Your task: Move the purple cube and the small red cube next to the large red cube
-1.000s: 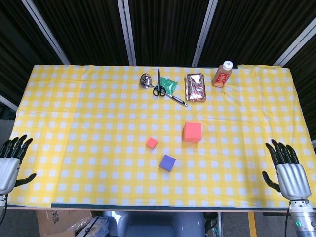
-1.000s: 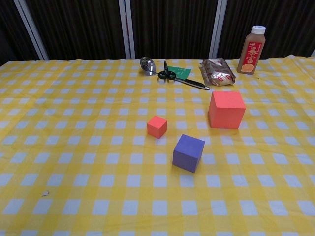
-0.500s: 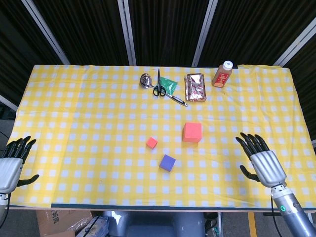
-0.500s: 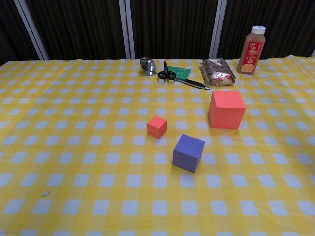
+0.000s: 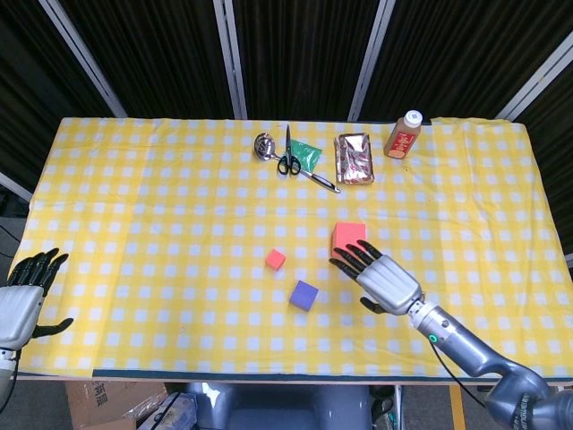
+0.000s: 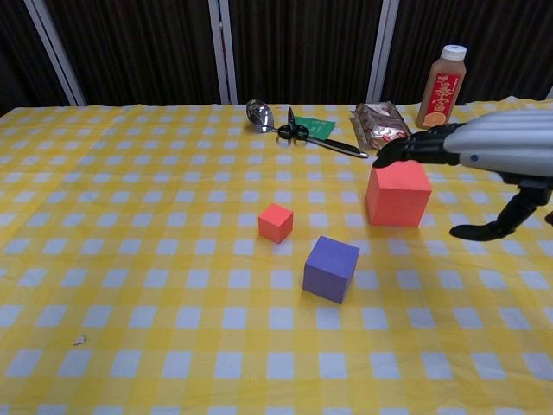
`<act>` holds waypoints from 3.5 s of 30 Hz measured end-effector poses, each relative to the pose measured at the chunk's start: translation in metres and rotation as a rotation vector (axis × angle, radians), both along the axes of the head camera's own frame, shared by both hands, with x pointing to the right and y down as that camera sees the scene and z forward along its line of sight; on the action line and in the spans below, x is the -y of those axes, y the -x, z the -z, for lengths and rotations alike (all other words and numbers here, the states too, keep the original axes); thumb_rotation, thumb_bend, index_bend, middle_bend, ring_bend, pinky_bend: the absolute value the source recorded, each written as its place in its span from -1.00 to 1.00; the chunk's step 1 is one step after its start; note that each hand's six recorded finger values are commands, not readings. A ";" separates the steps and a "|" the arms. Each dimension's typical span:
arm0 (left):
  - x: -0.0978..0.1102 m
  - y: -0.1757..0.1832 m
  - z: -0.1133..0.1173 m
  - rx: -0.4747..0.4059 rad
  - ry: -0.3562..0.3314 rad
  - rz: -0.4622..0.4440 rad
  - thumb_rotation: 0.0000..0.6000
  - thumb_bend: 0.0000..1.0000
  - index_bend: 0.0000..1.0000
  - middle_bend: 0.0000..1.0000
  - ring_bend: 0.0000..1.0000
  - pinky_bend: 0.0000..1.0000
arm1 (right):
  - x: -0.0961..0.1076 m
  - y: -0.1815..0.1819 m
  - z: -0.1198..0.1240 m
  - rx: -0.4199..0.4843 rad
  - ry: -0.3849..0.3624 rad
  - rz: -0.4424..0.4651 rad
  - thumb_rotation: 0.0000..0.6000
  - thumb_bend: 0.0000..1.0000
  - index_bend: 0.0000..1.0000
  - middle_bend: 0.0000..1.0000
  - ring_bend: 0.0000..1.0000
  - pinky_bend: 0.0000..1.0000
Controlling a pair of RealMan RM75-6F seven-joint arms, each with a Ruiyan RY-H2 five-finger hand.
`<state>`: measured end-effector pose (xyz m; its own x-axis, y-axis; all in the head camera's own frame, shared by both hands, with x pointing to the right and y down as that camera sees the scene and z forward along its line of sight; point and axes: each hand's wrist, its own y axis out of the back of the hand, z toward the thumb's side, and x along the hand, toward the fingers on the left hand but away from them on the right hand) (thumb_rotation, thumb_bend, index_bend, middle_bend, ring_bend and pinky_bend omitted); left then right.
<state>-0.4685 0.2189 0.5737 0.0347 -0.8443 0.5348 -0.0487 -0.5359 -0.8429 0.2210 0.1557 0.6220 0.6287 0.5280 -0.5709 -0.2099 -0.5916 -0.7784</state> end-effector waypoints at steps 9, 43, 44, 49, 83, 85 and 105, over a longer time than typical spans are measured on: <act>0.000 0.005 0.000 -0.009 0.016 0.021 1.00 -0.92 -1.00 -1.00 -1.00 -0.89 | -0.019 0.040 -0.025 0.018 0.051 0.084 1.00 -0.16 -0.66 -1.00 -1.00 -0.88; -0.002 0.004 -0.002 -0.020 0.050 0.039 1.00 -0.92 -1.00 -1.00 -1.00 -0.89 | -0.028 0.077 -0.062 0.022 0.078 0.074 1.00 -0.16 -0.55 -1.00 -1.00 -0.88; -0.002 0.004 -0.002 -0.021 0.051 0.040 1.00 -0.92 -1.00 -1.00 -1.00 -0.89 | -0.028 0.077 -0.064 0.022 0.082 0.068 1.00 -0.16 -0.51 -1.00 -1.00 -0.88; -0.002 0.005 -0.003 -0.023 0.055 0.045 1.00 -0.92 -1.00 -1.00 -1.00 -0.89 | -0.029 0.077 -0.067 0.025 0.089 0.054 1.00 -0.16 -0.17 -0.95 -1.00 -0.88; -0.003 0.004 -0.007 -0.047 0.121 0.049 1.00 -0.92 -1.00 -1.00 -1.00 -0.89 | 0.053 0.128 -0.082 0.004 0.047 -0.487 1.00 -0.16 -0.09 -0.90 -1.00 -1.00; -0.003 0.004 -0.007 -0.050 0.127 0.047 1.00 -0.92 -1.00 -1.00 -1.00 -0.89 | 0.058 0.129 -0.088 -0.021 0.025 -0.515 1.00 -0.16 -0.09 -0.90 -1.00 -1.00; -0.004 0.003 -0.007 -0.052 0.142 0.041 1.00 -0.92 -1.00 -1.00 -1.00 -0.89 | 0.064 0.120 -0.095 -0.144 -0.015 -0.586 1.00 -0.16 -0.09 -0.90 -1.00 -1.00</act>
<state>-0.4715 0.2232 0.5805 0.0322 -0.7616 0.6473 -0.1146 -0.6462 -0.7545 0.1005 0.0921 0.7166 0.1476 0.7722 -0.6180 0.0440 -0.6293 -0.7759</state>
